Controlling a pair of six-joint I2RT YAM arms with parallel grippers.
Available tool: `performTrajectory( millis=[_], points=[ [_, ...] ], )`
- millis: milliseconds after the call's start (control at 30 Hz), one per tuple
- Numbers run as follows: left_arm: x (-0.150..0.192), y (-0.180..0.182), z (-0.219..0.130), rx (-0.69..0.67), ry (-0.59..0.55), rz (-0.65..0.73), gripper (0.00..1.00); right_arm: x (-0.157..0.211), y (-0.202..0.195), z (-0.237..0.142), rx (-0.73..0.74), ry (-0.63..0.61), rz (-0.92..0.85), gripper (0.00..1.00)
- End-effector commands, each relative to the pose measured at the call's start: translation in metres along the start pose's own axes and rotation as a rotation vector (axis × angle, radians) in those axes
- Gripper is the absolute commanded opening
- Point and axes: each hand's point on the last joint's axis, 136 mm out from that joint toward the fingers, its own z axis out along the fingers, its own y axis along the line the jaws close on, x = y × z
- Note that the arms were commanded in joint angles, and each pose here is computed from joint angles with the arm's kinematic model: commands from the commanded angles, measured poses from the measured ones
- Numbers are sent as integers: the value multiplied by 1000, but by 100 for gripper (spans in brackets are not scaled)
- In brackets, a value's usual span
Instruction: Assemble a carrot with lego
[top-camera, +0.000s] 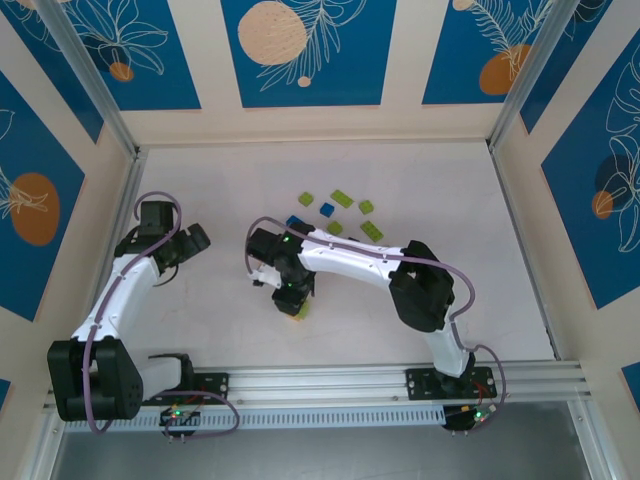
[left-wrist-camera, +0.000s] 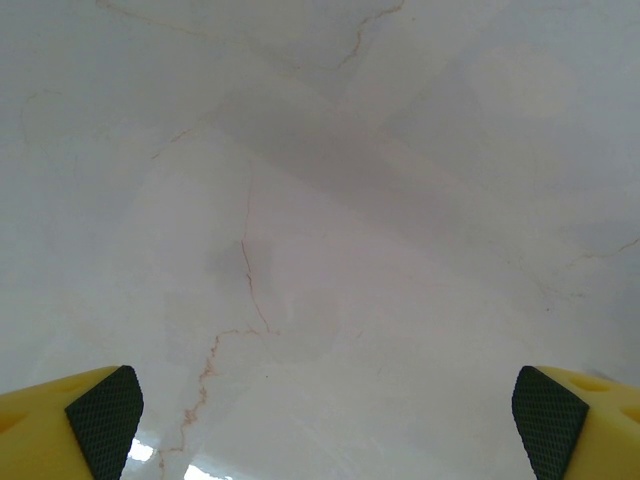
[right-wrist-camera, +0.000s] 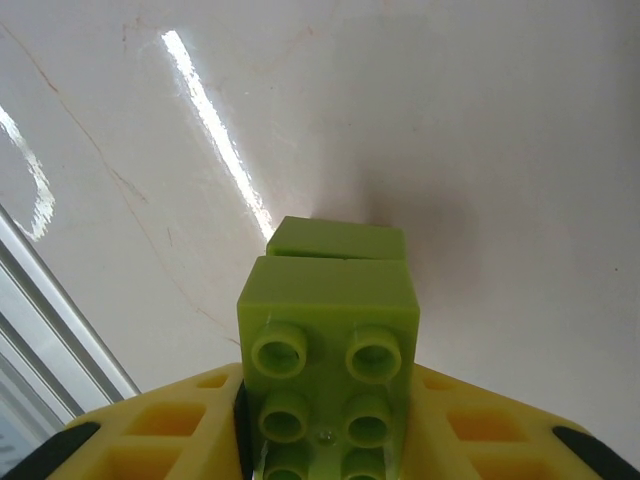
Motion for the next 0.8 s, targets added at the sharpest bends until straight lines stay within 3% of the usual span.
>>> performTrajectory(
  millis=[0,767],
  points=[
    [-2,3,0,6,-5,-6,98,8,4,8,-15,62,70,38],
    [0,3,2,5,-1,-8,98,17,4,37,-17,128,232,38]
  ],
)
